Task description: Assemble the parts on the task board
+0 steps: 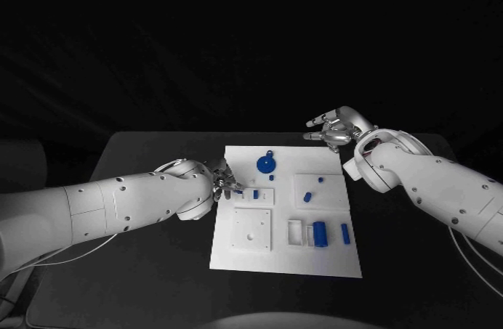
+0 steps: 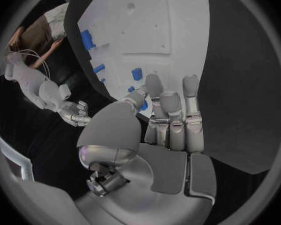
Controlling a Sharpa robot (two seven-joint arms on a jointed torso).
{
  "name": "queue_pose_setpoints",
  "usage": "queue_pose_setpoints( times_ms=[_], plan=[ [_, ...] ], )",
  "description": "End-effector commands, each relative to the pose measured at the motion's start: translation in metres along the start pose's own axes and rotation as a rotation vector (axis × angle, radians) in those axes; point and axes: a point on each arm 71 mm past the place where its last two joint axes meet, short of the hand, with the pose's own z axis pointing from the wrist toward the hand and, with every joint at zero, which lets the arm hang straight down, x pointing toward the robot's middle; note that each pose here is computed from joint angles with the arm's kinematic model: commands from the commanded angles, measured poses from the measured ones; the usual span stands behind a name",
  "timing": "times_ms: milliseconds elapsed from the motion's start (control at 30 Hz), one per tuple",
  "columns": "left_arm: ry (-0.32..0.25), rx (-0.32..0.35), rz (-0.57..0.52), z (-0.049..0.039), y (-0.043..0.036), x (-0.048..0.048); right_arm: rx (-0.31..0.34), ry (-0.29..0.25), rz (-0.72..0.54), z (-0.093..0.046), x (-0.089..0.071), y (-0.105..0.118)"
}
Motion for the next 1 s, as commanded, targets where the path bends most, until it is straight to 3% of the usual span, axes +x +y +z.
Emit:
queue_pose_setpoints(
  times_ms=[33,500,1000],
  plan=[
    [-0.010,0.019,0.016,0.0002,-0.0041,0.0018,-0.010,0.015,-0.002,0.000,0.002,0.001],
    [-0.020,0.036,0.076,0.0052,-0.0055,0.0102,-0.010,0.016,-0.002,0.000,0.002,0.001],
    [0.024,0.013,0.119,0.0091,-0.0045,0.0128,-0.010,0.017,-0.001,0.000,0.002,0.002]
  ],
)
